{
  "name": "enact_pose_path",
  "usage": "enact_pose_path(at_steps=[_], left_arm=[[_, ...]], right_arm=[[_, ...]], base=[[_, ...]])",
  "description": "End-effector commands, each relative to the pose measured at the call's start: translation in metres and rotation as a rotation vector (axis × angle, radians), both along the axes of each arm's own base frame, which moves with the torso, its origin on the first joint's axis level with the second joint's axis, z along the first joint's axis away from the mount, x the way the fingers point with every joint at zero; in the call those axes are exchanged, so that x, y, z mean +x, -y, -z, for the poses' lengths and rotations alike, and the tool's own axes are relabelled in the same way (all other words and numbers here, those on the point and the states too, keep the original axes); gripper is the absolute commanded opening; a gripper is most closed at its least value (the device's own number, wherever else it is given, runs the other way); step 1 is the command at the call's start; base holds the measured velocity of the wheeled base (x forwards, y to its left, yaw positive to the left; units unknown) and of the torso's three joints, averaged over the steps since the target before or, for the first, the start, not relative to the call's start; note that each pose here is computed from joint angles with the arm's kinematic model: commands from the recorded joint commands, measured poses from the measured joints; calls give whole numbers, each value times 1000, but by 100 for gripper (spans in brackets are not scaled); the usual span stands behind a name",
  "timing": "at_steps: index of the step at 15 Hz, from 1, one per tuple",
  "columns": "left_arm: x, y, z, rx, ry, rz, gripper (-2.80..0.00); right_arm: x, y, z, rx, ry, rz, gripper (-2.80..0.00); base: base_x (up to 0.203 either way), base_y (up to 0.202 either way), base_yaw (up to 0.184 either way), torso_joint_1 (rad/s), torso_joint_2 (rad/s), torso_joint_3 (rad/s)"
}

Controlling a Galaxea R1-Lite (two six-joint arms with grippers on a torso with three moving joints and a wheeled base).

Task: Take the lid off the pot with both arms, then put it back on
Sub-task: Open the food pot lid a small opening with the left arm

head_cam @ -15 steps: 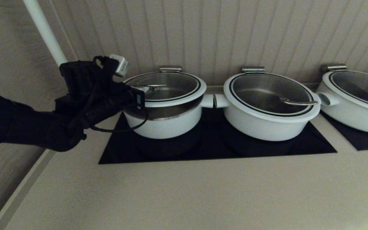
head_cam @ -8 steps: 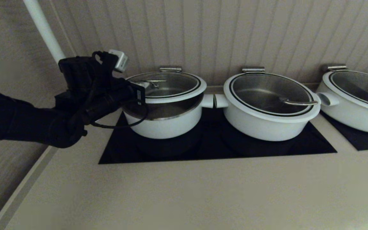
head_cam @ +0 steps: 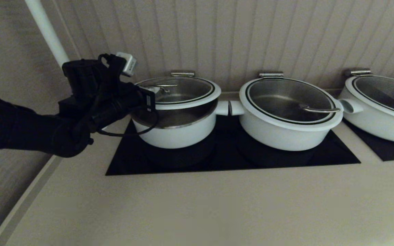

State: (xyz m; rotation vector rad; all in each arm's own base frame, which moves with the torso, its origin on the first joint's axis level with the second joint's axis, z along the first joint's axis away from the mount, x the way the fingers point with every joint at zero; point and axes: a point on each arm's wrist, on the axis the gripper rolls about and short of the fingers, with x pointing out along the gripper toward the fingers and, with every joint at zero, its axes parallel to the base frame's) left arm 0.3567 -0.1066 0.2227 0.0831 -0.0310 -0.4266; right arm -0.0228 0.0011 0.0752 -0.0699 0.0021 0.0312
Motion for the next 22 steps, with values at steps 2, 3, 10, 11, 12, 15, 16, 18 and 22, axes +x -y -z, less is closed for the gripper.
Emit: enact_pose_path(at_steps=[2,3,10,11,12,15,16,18,22], left_arm=[[1,-1,-4,-4,16,-3,-280],[1,-1,-4,-4,16,-3,-280],[5,-4,-3,-5,19,-15,-280],[5,-5,-3,-5,19,-16,-280],[6,-6,-3,-5,20,-19,-280],[6,-6,-3,-5,20,-19,-280],[6,-6,-3,-5,20,-21,-280],[6,-6,-3,-5,20,-21,-280],[8,-6,-7,-11,36,-21,-280]], right_arm=[[0,0,0,-1,-1,0,-280],[0,0,0,-1,-1,0,-280],[0,0,0,-1,-1,-1,-280],[0,0,0,-1,-1,-1,-280],[0,0,0,-1,-1,0,-280],[0,0,0,-1,-1,-1,-280],[0,0,0,-1,-1,-1,-280],[0,0,0,-1,-1,0,-280],[0,0,0,-1,-1,0,-280]], base=[[0,0,0,0,0,0],[0,0,0,0,0,0],[0,0,0,0,0,0],[0,0,0,0,0,0],[0,0,0,0,0,0],[0,0,0,0,0,0],[0,0,0,0,0,0],[0,0,0,0,0,0],[0,0,0,0,0,0]])
